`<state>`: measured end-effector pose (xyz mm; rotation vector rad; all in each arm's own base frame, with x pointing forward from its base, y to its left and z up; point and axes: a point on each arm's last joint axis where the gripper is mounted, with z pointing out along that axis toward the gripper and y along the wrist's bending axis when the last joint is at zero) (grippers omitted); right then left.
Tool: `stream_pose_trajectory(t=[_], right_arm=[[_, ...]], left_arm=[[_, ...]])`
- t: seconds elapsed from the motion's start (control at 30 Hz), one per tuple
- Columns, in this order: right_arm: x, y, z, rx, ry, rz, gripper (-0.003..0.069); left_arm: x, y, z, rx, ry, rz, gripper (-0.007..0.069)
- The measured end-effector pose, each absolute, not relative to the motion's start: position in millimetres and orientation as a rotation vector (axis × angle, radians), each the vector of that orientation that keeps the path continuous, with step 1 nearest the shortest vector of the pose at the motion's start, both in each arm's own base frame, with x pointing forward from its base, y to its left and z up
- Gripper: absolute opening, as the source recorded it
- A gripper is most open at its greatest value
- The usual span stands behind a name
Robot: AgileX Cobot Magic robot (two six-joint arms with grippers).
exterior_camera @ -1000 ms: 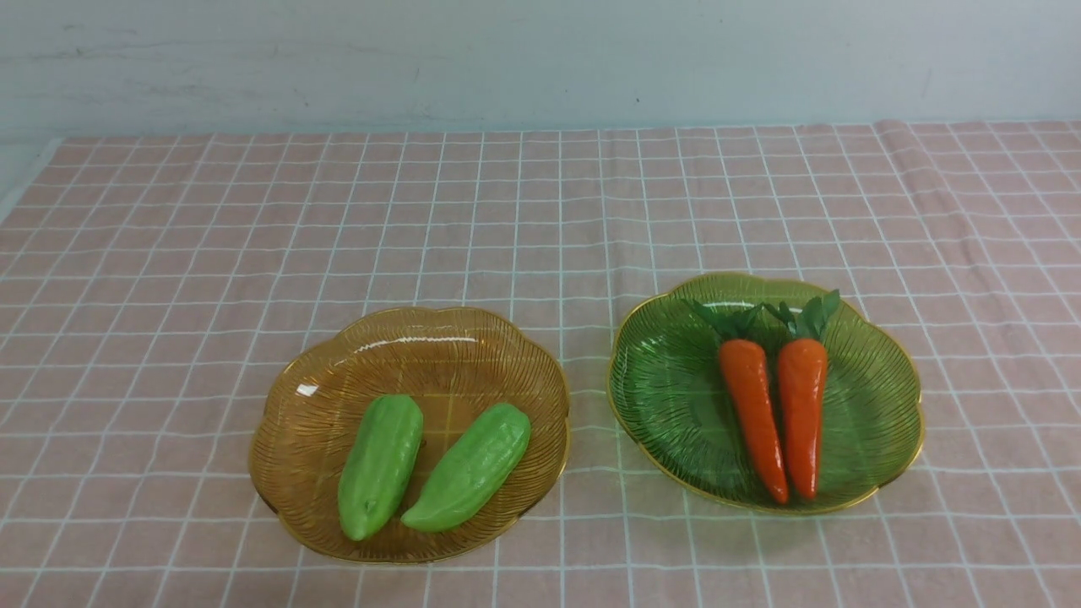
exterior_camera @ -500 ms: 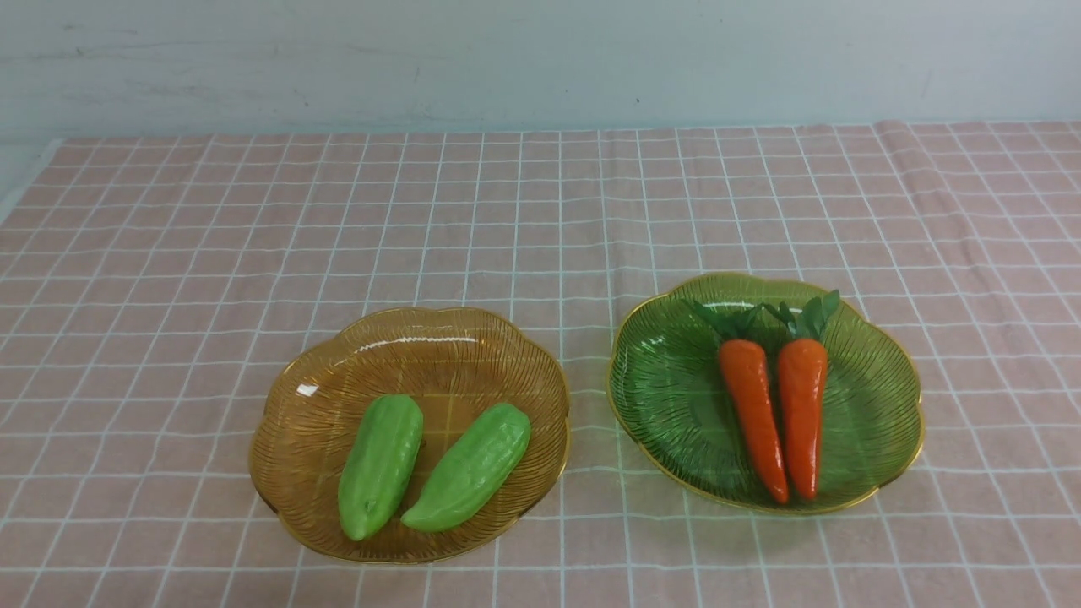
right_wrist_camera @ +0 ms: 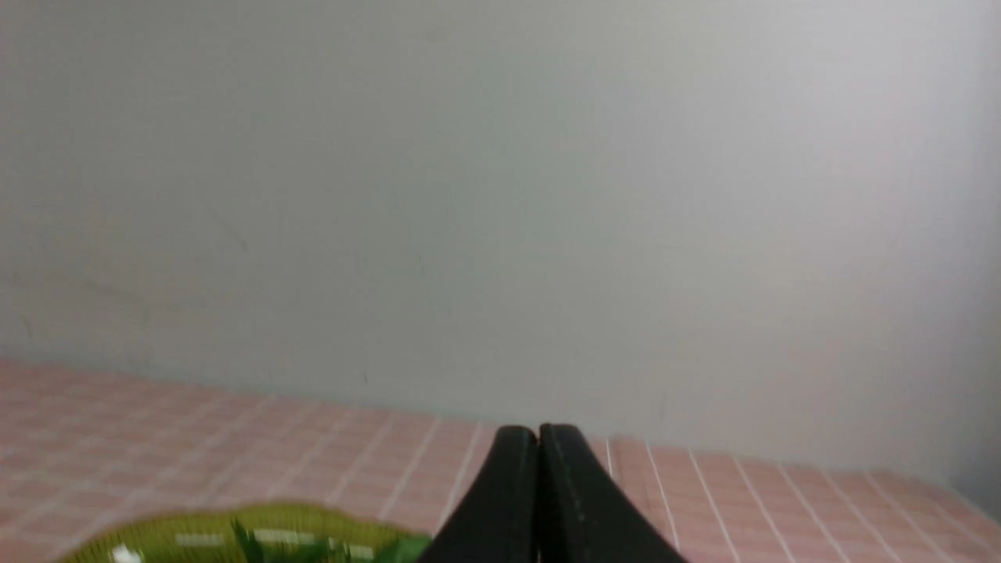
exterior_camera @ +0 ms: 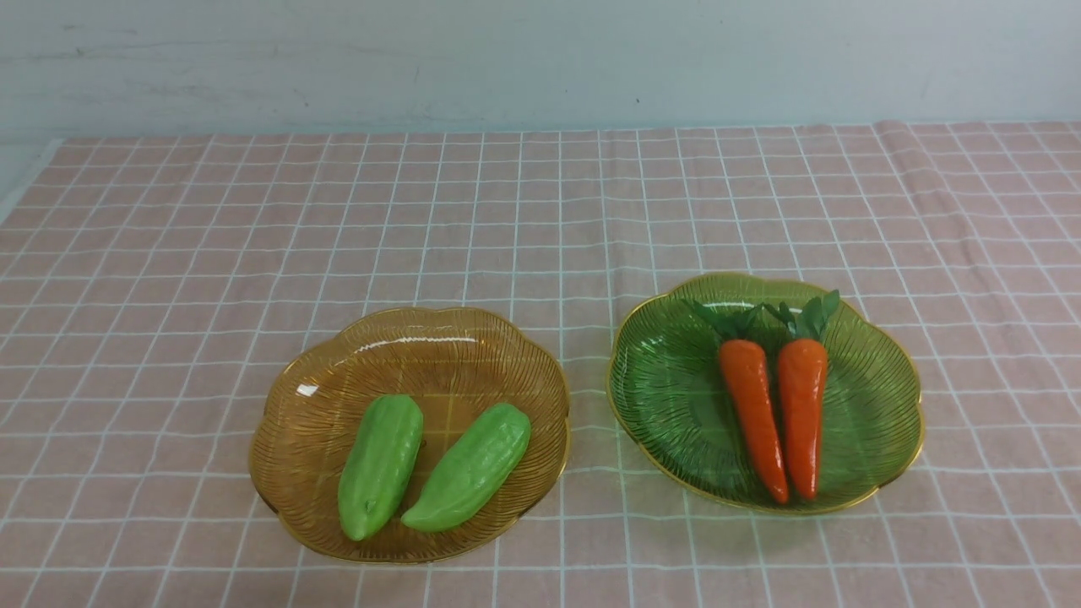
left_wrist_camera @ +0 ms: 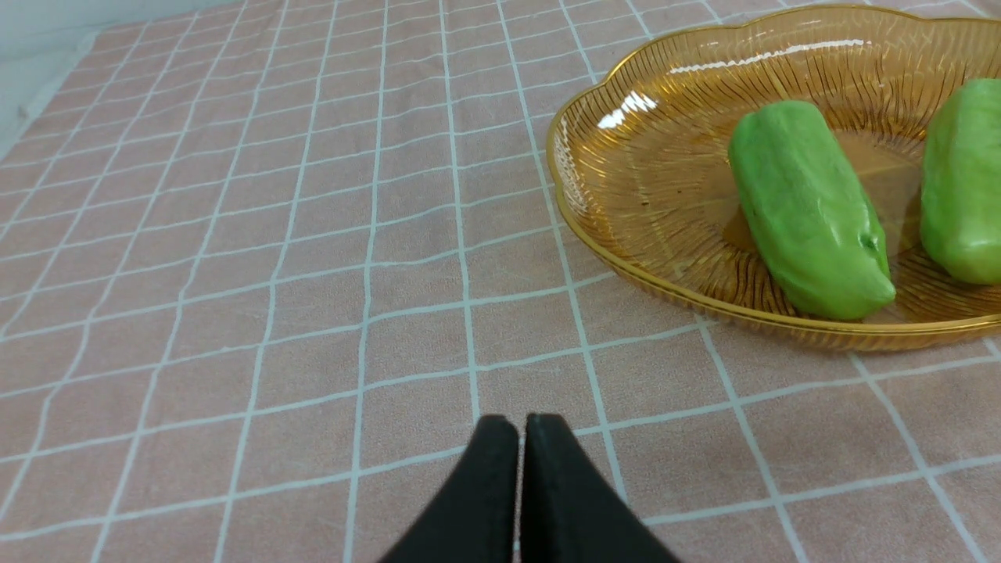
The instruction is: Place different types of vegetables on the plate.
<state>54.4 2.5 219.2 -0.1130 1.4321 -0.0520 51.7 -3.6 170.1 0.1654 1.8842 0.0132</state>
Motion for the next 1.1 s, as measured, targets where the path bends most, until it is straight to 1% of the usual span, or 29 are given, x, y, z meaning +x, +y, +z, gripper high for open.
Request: stream_pose_trajectory(t=[0.07,0.17,0.27,0.43,1.1], right_arm=[[56.7,1.0,202.2,-0.077,1.531,-0.054,-0.0015],[56.1,0.9,187.6,-0.066,1.691,-0.042,-0.0015],[54.8,1.4,178.6,-0.063,1.784,-0.029,-0.0015],[54.7,1.4,178.1,-0.022,1.790,0.005,-0.0015],[54.7,1.4,178.4,-0.019,1.789,0.007,-0.0015]], left_arm=[[51.7,-3.6,170.1,0.165,1.884,0.012,-0.0003],[51.7,-3.6,170.1,0.165,1.884,0.012,-0.0003],[51.7,-3.6,170.1,0.165,1.884,0.012,-0.0003],[51.7,-3.6,170.1,0.165,1.884,0.012,-0.0003],[51.7,-3.6,170.1,0.165,1.884,0.012,-0.0003]])
